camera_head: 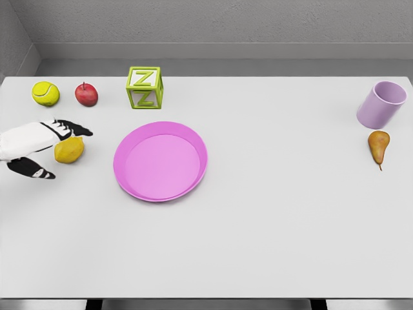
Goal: Put the lemon on the plate with left arm
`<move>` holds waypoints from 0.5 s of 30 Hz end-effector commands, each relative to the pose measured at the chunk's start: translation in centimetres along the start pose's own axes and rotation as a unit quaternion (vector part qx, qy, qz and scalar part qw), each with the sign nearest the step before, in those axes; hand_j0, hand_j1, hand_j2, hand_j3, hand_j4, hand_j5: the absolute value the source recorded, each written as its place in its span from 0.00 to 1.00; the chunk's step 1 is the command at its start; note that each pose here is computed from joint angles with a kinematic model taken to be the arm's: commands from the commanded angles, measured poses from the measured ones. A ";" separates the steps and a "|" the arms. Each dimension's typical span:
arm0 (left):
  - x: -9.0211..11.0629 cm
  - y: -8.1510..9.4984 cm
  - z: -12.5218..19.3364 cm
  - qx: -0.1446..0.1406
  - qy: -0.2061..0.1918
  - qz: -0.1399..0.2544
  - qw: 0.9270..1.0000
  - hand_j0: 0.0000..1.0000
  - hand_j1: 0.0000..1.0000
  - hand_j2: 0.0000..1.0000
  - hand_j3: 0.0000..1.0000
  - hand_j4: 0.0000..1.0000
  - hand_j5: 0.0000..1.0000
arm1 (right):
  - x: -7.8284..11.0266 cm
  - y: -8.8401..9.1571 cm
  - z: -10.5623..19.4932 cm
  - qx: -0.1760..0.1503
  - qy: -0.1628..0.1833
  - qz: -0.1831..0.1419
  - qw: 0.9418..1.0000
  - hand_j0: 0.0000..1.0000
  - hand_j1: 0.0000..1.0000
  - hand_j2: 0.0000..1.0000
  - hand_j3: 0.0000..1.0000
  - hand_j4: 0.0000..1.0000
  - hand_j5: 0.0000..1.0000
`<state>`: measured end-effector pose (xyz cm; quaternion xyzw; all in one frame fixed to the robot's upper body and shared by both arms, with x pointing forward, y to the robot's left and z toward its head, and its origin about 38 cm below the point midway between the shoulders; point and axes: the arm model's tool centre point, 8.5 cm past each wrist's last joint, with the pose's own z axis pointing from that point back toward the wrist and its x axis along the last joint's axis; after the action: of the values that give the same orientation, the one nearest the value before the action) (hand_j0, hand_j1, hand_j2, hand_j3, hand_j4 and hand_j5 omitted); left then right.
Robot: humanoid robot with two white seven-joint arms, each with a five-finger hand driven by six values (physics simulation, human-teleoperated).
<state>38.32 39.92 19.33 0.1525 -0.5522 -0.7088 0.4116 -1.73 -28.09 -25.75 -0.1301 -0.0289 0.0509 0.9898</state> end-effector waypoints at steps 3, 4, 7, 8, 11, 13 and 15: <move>-0.2 -0.7 -0.3 -0.019 0.007 -0.009 1.000 1.00 1.00 1.00 1.00 1.00 1.00 | 0.0 0.0 0.0 0.000 0.000 0.000 1.000 1.00 1.00 1.00 1.00 1.00 1.00; -1.0 -0.4 -0.1 -0.015 0.018 -0.005 1.000 1.00 1.00 1.00 1.00 1.00 1.00 | 0.0 0.0 0.0 0.000 0.000 0.000 1.000 1.00 1.00 1.00 1.00 1.00 1.00; -1.8 -0.3 -1.0 -0.001 0.023 0.011 1.000 1.00 1.00 1.00 1.00 1.00 1.00 | 0.0 0.0 0.0 0.000 0.000 0.000 1.000 1.00 1.00 1.00 1.00 1.00 1.00; -2.2 -0.3 -1.6 -0.008 0.029 0.008 1.000 1.00 1.00 1.00 1.00 1.00 1.00 | 0.0 0.0 0.0 0.000 0.000 0.000 1.000 1.00 1.00 1.00 1.00 1.00 1.00; -2.2 -0.6 -3.4 -0.013 0.020 0.013 1.000 1.00 1.00 1.00 1.00 1.00 1.00 | 0.0 0.0 0.0 0.000 0.000 0.000 1.000 1.00 1.00 1.00 1.00 1.00 1.00; -2.1 -0.9 -3.6 -0.017 0.018 0.015 1.000 1.00 1.00 1.00 1.00 1.00 1.00 | 0.0 0.0 0.0 0.000 0.000 0.000 1.000 1.00 1.00 1.00 1.00 1.00 1.00; -2.1 -0.9 -3.4 -0.019 0.020 0.013 1.000 1.00 1.00 1.00 1.00 1.00 1.00 | 0.0 0.0 0.0 0.000 0.000 0.000 1.000 1.00 1.00 1.00 1.00 1.00 1.00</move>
<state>41.55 39.38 17.24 0.1553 -0.5335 -0.7114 0.4305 -1.73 -28.09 -25.75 -0.1301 -0.0290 0.0509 0.9898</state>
